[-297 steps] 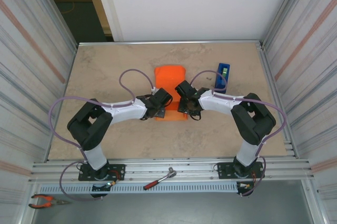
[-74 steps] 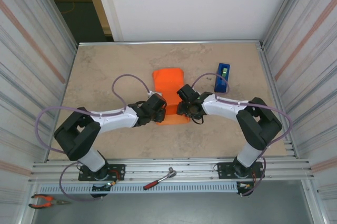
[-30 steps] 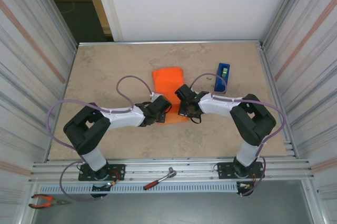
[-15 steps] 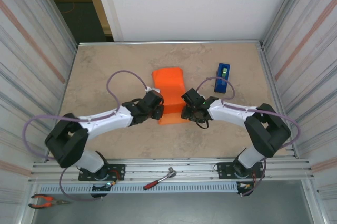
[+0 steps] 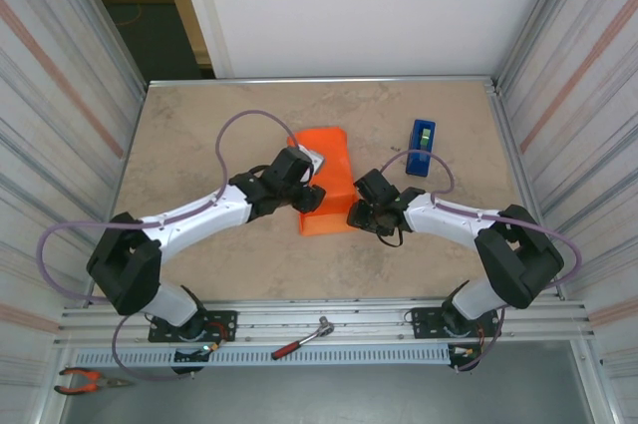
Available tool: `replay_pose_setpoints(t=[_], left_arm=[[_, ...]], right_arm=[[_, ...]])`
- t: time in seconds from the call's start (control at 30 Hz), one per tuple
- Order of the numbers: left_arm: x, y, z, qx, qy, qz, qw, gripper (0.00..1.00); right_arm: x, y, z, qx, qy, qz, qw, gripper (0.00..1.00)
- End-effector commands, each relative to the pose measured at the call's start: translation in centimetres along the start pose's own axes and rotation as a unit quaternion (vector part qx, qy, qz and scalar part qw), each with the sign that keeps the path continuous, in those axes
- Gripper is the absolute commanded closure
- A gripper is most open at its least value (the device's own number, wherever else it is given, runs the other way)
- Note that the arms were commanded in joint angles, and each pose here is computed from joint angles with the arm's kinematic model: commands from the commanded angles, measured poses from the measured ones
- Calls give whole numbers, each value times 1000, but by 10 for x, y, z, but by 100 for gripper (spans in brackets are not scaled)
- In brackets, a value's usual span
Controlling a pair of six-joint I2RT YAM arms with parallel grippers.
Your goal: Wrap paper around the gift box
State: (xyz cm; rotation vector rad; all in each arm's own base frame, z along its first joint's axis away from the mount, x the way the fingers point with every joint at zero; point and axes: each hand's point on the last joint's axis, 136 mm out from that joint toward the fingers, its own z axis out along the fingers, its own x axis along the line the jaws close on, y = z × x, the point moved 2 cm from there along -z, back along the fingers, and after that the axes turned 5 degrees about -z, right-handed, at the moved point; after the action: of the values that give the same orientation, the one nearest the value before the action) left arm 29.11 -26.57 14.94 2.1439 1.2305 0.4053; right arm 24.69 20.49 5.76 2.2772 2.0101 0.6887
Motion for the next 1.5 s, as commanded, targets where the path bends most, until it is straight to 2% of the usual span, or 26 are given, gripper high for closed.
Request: replay_pose_setpoints(t=[0.0,0.4,0.87,1.13,1.47], left_arm=[[-3,-1,6,19,-10,23,1000,39],[-3,-6,17,29,-10,83,996,38],[5,-8,48,51,52,187,980,32],[6,-17,61,56,84,211,972,39],[5,-29,64,60,91,214,971,40]], right_arm=[[5,1,3,7,8,-4,1000,50],[8,-6,13,21,3,-13,1000,56],[9,-3,14,18,0,-13,1000,57],[9,-4,16,20,1,-11,1000,58],[6,-7,22,24,-4,-5,1000,63]])
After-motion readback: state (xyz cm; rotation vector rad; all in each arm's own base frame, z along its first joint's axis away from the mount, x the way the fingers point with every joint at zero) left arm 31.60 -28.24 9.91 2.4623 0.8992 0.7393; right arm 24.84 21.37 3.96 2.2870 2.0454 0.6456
